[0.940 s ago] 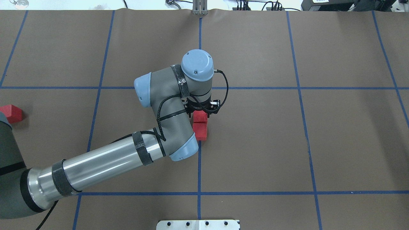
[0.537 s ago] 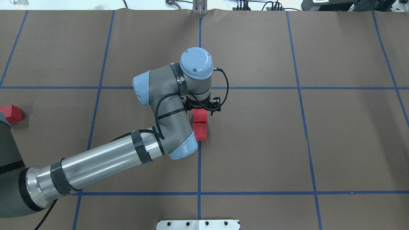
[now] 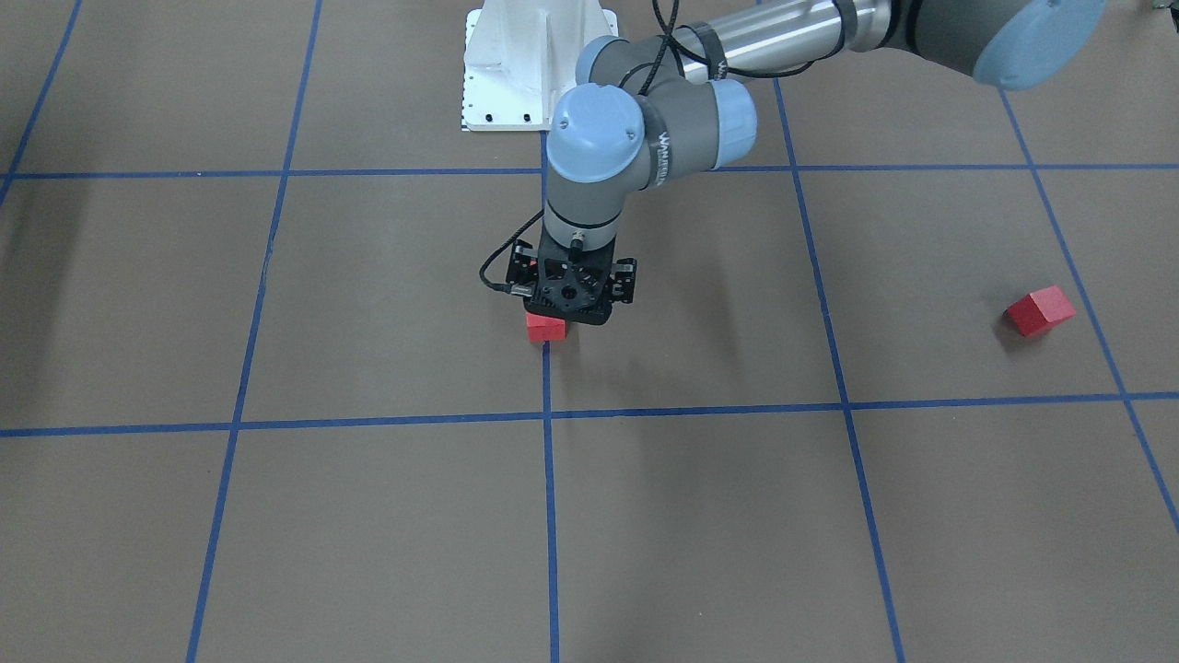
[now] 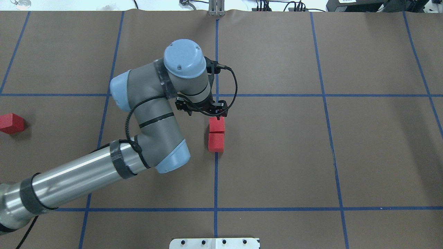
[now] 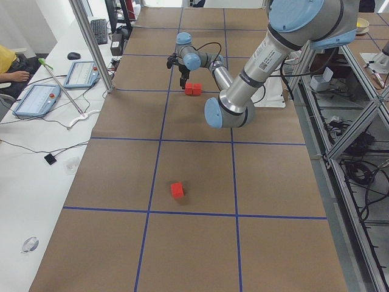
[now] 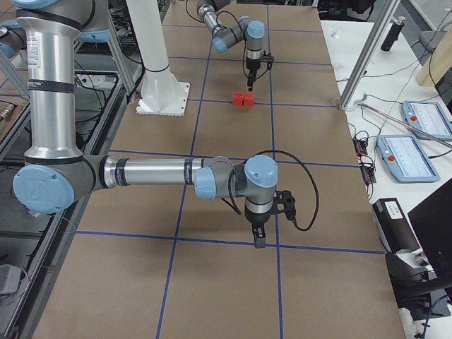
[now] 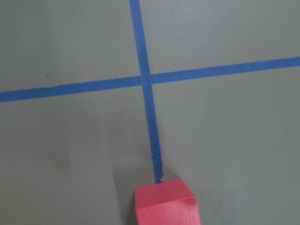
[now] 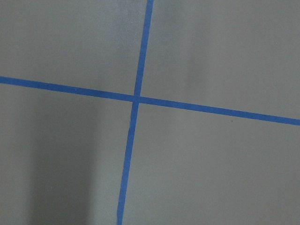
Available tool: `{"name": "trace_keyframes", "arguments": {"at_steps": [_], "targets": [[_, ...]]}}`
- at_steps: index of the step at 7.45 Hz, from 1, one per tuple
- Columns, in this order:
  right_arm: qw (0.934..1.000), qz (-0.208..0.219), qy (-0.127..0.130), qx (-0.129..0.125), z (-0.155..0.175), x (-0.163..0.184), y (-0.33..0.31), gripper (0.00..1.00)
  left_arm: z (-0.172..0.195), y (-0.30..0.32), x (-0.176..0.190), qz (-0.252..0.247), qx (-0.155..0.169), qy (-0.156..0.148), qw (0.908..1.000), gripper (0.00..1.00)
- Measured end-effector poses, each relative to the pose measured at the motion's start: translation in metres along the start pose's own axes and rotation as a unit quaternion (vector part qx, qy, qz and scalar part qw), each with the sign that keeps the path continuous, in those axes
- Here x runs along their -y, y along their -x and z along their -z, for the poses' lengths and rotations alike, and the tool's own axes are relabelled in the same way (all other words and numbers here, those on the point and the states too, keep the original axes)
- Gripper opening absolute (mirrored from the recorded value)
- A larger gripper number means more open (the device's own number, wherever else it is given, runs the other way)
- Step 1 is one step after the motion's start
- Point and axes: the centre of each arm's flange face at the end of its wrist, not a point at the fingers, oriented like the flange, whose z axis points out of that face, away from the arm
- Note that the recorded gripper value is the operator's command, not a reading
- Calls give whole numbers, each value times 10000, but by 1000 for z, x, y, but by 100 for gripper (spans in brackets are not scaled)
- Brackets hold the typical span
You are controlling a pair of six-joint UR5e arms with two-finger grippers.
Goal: Form red blocks into L shape at center
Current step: 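Lower the cube against the center cube and open the left gripper, then move the left arm back toward the far red cube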
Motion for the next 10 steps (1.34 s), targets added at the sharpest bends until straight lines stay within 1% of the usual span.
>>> {"name": "trace_keyframes", "arguments": {"at_steps": [1, 2, 4, 5, 7, 9, 10], "targets": [[10000, 1, -1, 0, 0, 0, 0, 99, 8, 51, -17, -374, 19, -13, 9993, 99], [10000, 4, -4, 0, 0, 0, 0, 99, 17, 110, -32, -724, 43, 51, 9974, 99], [10000, 2, 0, 0, 0, 0, 0, 99, 37, 232, -53, -1395, 237, 145, 9898, 99], [10000, -1, 4, 0, 0, 0, 0, 99, 49, 295, -59, -1761, 317, 225, 9836, 99], [10000, -1, 5, 0, 0, 0, 0, 99, 70, 409, -73, -2346, 374, 419, 9705, 99], [10000, 0, 4, 0, 0, 0, 0, 99, 78, 504, -88, -3016, 493, 574, 9504, 99], [10000, -1, 4, 0, 0, 0, 0, 99, 76, 537, -98, -3366, 480, 570, 9387, 99]]}}
